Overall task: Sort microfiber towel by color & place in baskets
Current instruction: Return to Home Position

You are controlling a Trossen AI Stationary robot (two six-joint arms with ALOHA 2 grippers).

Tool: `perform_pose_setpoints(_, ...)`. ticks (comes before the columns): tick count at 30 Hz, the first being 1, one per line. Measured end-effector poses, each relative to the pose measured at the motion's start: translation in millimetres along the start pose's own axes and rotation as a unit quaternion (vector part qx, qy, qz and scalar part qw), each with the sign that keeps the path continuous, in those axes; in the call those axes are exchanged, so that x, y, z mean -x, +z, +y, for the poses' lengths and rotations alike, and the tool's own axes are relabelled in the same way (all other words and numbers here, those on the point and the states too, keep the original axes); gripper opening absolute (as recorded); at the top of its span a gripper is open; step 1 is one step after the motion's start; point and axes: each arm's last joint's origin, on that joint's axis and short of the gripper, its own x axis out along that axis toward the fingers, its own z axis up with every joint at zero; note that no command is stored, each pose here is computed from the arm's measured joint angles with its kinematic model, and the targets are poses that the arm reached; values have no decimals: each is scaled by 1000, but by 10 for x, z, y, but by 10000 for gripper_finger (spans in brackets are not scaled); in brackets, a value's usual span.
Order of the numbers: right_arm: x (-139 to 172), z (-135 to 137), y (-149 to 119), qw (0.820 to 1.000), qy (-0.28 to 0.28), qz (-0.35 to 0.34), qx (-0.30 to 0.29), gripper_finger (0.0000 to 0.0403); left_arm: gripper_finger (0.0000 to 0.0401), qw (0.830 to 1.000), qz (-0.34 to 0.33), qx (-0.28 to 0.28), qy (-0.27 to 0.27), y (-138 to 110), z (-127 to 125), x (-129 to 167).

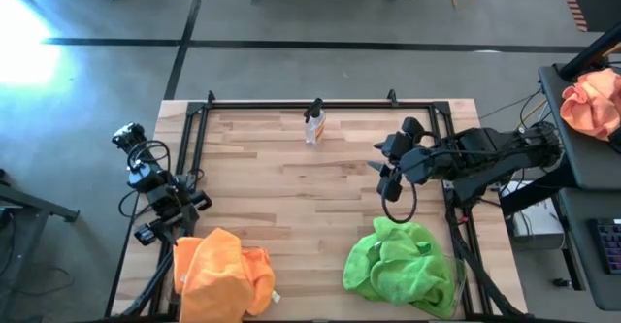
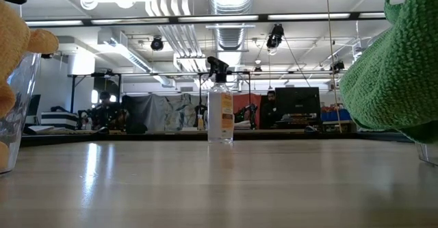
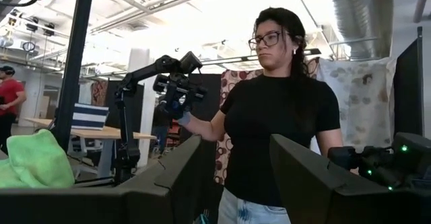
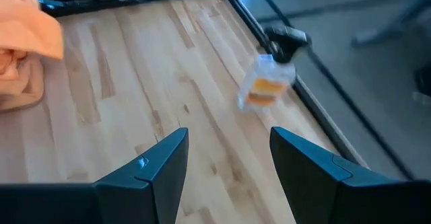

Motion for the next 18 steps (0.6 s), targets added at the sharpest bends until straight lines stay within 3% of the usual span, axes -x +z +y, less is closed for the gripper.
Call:
perform_pose_setpoints(7,166,-11,160,994,42,-96,42,206,158,1000,1,0,0,-8,1,1)
perform_pose_setpoints(18,456,-317,-67,991,61,-117,26,206,158,1000,3,0,0,-11,2,1)
